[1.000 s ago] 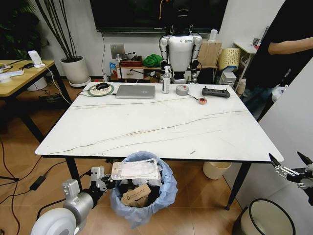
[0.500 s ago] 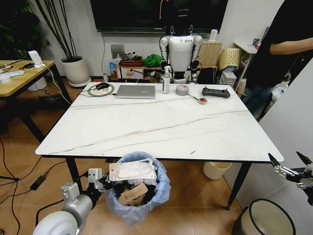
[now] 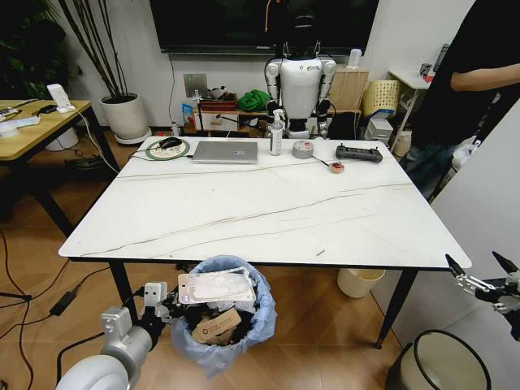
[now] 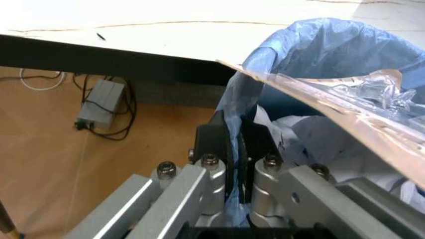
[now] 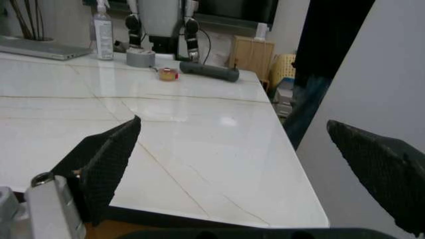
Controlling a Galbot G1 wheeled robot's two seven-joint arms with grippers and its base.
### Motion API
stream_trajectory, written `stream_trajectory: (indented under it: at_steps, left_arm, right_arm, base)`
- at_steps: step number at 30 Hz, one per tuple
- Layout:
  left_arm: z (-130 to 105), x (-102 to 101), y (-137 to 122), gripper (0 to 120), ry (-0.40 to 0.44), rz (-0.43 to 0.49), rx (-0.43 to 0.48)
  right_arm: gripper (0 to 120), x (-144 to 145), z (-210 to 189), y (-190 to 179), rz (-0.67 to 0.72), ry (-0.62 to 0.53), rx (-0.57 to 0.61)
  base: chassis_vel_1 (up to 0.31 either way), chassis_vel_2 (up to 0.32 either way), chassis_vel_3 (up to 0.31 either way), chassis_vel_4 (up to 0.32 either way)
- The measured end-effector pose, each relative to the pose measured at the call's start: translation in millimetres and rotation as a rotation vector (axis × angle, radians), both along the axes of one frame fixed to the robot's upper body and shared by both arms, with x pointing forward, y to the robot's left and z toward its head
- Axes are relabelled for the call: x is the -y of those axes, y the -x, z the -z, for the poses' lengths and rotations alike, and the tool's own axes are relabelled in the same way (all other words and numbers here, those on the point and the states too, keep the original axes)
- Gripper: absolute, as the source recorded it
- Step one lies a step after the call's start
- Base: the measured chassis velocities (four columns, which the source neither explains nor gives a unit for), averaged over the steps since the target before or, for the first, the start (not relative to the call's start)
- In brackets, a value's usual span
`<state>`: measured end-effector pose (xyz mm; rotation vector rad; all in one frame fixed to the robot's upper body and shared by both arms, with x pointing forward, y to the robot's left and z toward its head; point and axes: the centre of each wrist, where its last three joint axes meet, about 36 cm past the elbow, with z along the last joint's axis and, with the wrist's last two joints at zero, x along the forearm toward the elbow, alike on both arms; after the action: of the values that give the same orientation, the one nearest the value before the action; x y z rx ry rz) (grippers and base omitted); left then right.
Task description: Pick up the trash bin and place the trash from the table into it.
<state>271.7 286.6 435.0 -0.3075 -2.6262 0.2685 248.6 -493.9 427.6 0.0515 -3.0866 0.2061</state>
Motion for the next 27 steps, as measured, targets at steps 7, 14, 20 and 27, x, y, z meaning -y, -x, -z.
stream_trajectory:
  at_steps: [7,14,20,27]
  left_arm:
    - [1.6,6.2,3.6,0,0.053,-0.015,-0.027]
    - [0.3,10.0,6.0,0,0.084,-0.018,-0.055]
    - [-0.6,9.9,4.1,0,0.081,-0.019,-0.051]
    - [1.0,9.5,4.1,0,0.074,-0.02,-0.052]
  right_arm:
    - [100,0.0,0.0,-0.1,0.0,0.0,0.0]
    - [100,0.0,0.0,-0.1,0.0,0.0,0.0]
    - [100,0.0,0.0,-0.1,0.0,0.0,0.0]
    - [100,0.0,0.0,-0.1,0.0,0.0,0.0]
  base:
    - [0.0,0.0,0.0,0.0]
    - [0.0,0.0,0.0,0.0]
    - [0.0,0.0,0.0,0.0]
    - [0.0,0.0,0.0,0.0]
